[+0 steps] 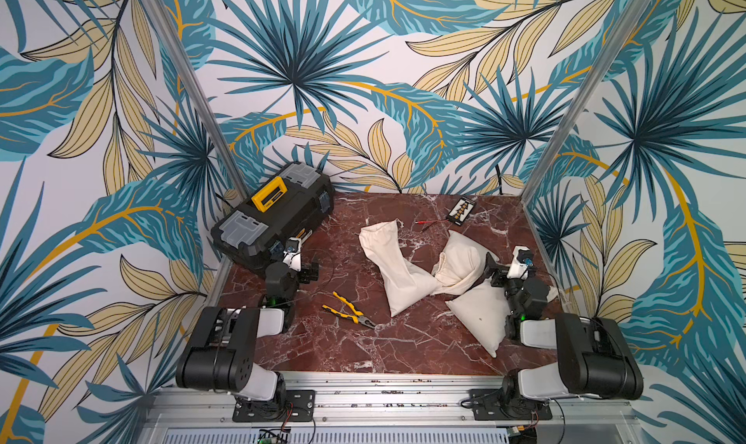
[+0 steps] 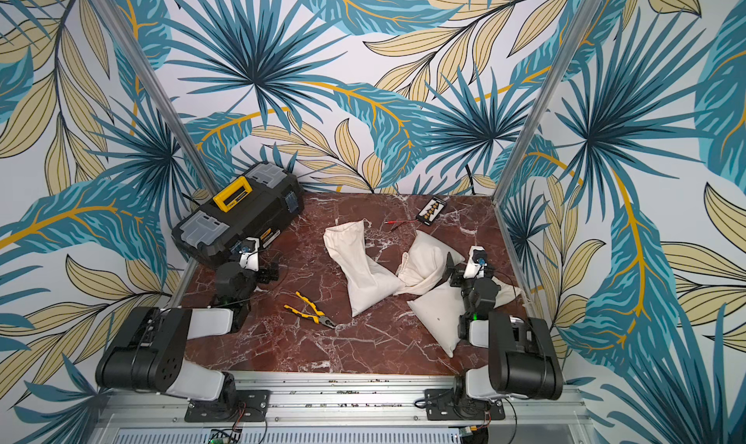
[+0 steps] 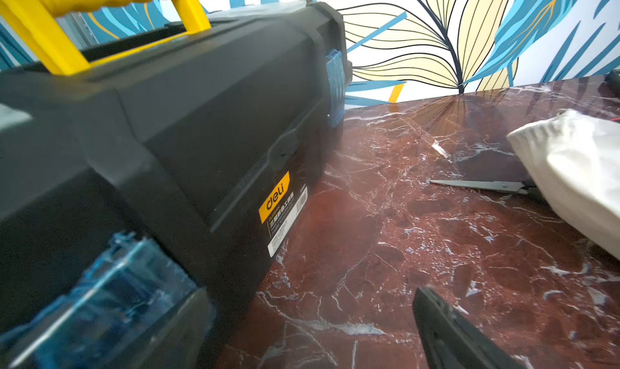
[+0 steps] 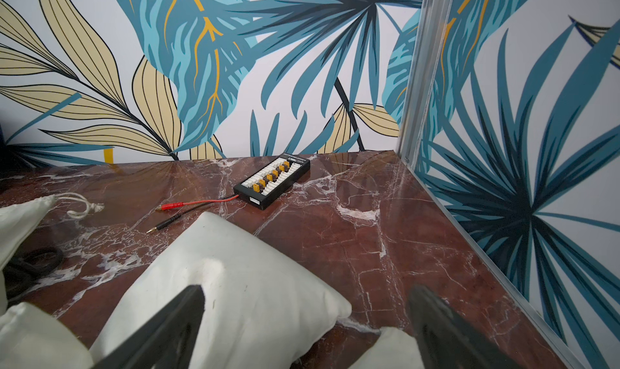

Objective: Close the soil bag
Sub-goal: Pick up the soil bag from the center of the board.

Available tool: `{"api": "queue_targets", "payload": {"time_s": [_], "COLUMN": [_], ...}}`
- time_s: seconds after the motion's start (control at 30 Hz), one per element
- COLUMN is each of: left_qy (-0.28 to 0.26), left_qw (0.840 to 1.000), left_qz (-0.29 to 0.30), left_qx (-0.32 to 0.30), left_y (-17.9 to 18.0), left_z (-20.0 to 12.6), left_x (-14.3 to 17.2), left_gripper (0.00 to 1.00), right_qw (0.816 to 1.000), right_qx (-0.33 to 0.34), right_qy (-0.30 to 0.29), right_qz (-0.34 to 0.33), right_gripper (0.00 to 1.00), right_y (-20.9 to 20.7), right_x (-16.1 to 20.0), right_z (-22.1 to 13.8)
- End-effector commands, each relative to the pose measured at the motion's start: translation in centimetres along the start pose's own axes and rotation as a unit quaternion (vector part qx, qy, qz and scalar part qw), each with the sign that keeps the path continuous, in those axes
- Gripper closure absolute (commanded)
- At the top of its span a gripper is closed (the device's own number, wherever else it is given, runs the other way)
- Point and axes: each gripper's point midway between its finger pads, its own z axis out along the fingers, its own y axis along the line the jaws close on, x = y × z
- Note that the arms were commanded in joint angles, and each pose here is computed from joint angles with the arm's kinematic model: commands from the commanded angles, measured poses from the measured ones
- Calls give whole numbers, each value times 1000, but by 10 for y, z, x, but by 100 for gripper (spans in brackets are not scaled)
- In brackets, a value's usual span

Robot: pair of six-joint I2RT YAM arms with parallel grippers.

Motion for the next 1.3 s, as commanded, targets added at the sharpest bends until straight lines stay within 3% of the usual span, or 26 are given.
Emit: {"api": "queue_targets", "payload": {"time_s": [0.0,0.13,0.2,0.37,0.47,0.63,0.73,0.8,0.9,0.93,1.0,1.1,1.27], "left_qy": [14,-5,-21,12,72,112,156,194,209,211,210,184,118], "left_qw": [1000,998,992,976,966,954,955,952,947,945,945,945,945], "left_qz": [8,-37,-72,-130,-144,-179,-159,-146,-146,-144,-138,-119,-45], "left_qx": [17,49,98,173,203,212,195,188,198,204,211,243,301], "left_y": [-11,-36,-58,-114,-153,-181,-190,-194,-201,-202,-200,-201,-207], "left_z": [-14,-38,-52,-56,-29,32,71,93,114,118,121,115,78], "left_x": [-18,-61,-79,-86,-71,-56,-36,-17,-10,-7,-11,-37,-106], "left_gripper": [0,0,0,0,0,0,3,11,29,40,72,99,100], "right_qw": [999,997,995,991,989,983,980,978,977,976,976,976,974], "right_qx": [8,0,-12,-62,-91,-139,-154,-163,-170,-171,-172,-178,-196], "right_qy": [23,51,60,73,67,88,97,100,110,113,116,113,106], "right_qz": [22,63,79,88,94,86,79,78,75,72,65,59,51], "right_gripper": [1,1,1,1,1,1,1,1,1,1,1,1,1], "right_y": [-1,7,15,48,71,105,118,125,132,133,135,139,148], "right_x": [-11,-21,-30,-46,-54,-49,-44,-41,-37,-36,-36,-38,-49], "right_z": [2,-1,-1,-4,-3,4,6,8,10,11,12,12,16]}}
